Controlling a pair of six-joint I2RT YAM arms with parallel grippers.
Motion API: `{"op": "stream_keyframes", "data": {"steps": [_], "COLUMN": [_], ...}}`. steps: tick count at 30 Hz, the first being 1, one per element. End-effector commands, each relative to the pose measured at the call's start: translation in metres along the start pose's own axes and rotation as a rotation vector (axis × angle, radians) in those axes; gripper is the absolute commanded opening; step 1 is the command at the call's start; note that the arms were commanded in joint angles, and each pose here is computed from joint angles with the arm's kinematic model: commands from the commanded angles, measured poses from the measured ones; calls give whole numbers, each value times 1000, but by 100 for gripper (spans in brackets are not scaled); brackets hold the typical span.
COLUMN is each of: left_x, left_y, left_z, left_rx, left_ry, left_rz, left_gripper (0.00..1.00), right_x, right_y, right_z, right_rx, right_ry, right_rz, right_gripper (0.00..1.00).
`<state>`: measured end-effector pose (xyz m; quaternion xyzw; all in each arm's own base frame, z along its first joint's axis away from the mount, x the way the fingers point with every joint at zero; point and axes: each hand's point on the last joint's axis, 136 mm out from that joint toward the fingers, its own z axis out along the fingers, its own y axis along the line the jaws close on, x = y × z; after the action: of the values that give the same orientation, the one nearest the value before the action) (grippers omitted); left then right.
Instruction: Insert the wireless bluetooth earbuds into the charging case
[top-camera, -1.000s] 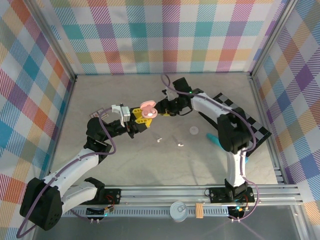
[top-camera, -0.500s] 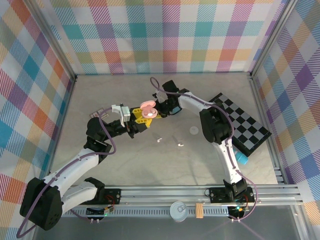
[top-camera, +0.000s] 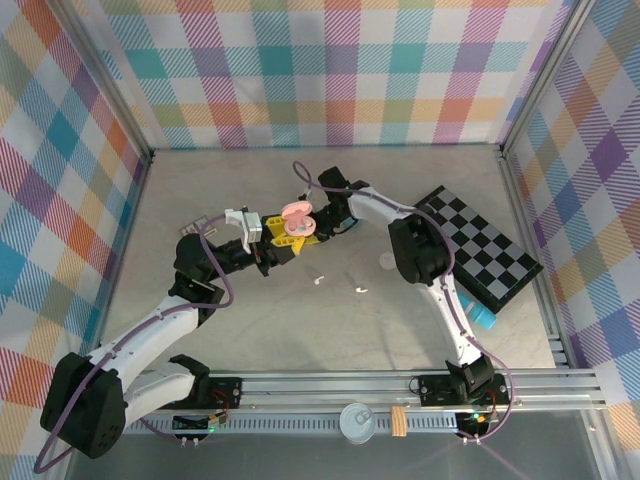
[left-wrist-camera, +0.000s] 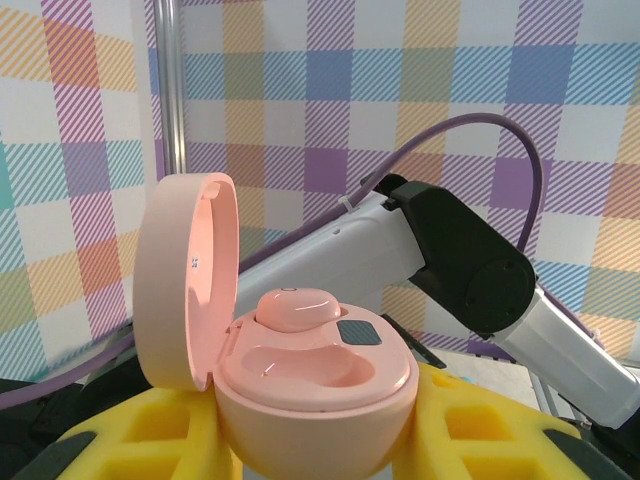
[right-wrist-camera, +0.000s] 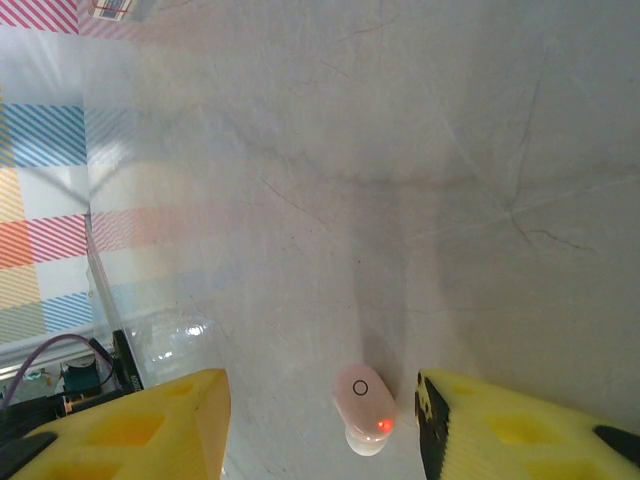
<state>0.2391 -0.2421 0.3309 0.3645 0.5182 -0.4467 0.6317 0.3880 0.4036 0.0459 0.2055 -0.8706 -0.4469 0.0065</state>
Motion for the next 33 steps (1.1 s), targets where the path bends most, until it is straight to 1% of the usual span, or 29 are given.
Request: {"op": "stream_keyframes", "data": {"steps": [1, 7, 11, 18, 23, 33], "left_x": [-4, -5, -5, -4, -4, -3], "left_y": [1, 1, 0, -1, -1, -2], "left_z": [-2, -1, -2, -3, -3, -4], "left_rx": [3, 5, 5, 4, 2, 3], "left_ry": [-9, -9, -9, -8, -8, -7], "left_rz": [15, 18, 19, 20, 19, 18], "left_gripper": [25, 25, 25, 25, 25, 25], "right_x": [12, 24, 31, 33, 33, 27], "right_y": [3, 6, 6, 9, 11, -2], "right_z": [10, 14, 17, 21, 25, 34], "right_rx": [-12, 50, 125, 132, 120, 157], "right_ry": [57, 95, 123, 136, 143, 140], "right_rz": [-20, -53, -87, -100, -78, -22], "right_gripper": [52, 50, 51, 50, 47, 41]}}
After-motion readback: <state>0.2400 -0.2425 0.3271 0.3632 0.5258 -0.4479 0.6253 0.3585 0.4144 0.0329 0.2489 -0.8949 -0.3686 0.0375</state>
